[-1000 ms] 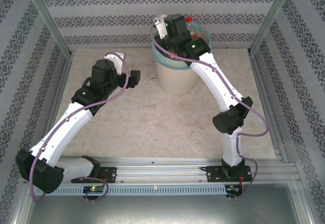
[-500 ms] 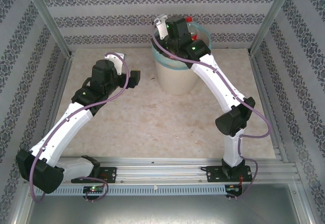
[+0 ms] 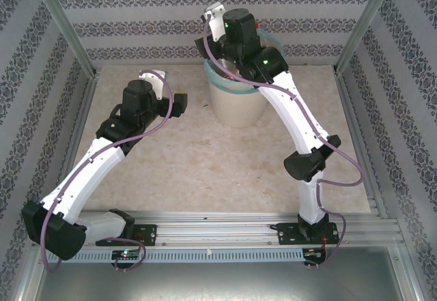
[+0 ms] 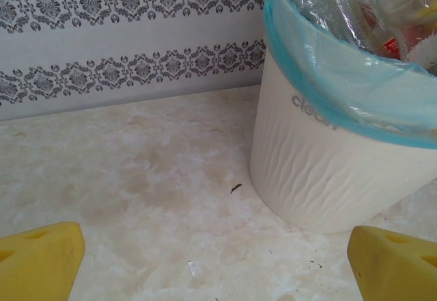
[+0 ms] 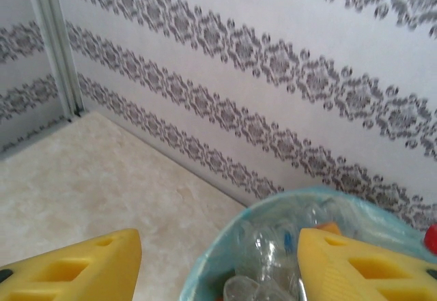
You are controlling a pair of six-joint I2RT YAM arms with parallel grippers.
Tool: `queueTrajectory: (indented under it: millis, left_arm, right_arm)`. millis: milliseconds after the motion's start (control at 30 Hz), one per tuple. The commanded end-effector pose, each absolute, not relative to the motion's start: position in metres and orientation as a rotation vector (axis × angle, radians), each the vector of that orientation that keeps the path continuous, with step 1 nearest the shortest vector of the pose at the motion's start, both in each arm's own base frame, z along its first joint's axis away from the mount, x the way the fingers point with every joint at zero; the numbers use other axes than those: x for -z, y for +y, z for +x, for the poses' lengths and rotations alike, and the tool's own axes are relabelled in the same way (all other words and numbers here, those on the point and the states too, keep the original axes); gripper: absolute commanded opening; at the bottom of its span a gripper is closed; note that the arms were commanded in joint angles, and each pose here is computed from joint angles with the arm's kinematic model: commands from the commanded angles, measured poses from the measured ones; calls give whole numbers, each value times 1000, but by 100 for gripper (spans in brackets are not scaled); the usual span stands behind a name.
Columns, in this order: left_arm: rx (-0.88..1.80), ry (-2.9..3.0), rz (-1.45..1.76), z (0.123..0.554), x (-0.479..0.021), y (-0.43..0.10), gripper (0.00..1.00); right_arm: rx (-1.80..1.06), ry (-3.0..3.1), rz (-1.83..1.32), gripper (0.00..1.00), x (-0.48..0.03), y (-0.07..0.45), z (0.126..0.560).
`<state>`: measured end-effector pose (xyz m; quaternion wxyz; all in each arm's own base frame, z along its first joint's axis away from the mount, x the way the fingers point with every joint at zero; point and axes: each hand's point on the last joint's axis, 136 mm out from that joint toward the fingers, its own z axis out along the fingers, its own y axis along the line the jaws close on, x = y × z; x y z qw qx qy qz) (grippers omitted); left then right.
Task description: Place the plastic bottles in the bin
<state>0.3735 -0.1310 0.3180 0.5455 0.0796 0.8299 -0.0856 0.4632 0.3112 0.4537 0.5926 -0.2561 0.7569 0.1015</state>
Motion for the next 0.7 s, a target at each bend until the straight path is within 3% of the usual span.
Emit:
queueTrajectory:
  millis: [0, 167, 333, 533, 667]
  left_arm:
    - [197, 1902, 94, 379, -334, -115, 100]
    - [201, 1826, -86, 396, -331, -89, 98]
    - [24, 1716, -191, 400, -302, -56, 98]
    - [-257, 1641, -244, 380, -260, -7, 99]
    - [-324, 1682, -240, 373, -222, 12, 98]
  right_arm:
    - [-252, 1722, -583, 62, -476, 308, 448]
    - [-233, 1732, -478, 63, -474, 274, 425]
    - [-247, 1693, -268, 63, -455, 198, 390]
    - [-2, 1732, 25, 66, -394, 70, 349]
    - [137, 1770, 246, 69, -321, -5, 334]
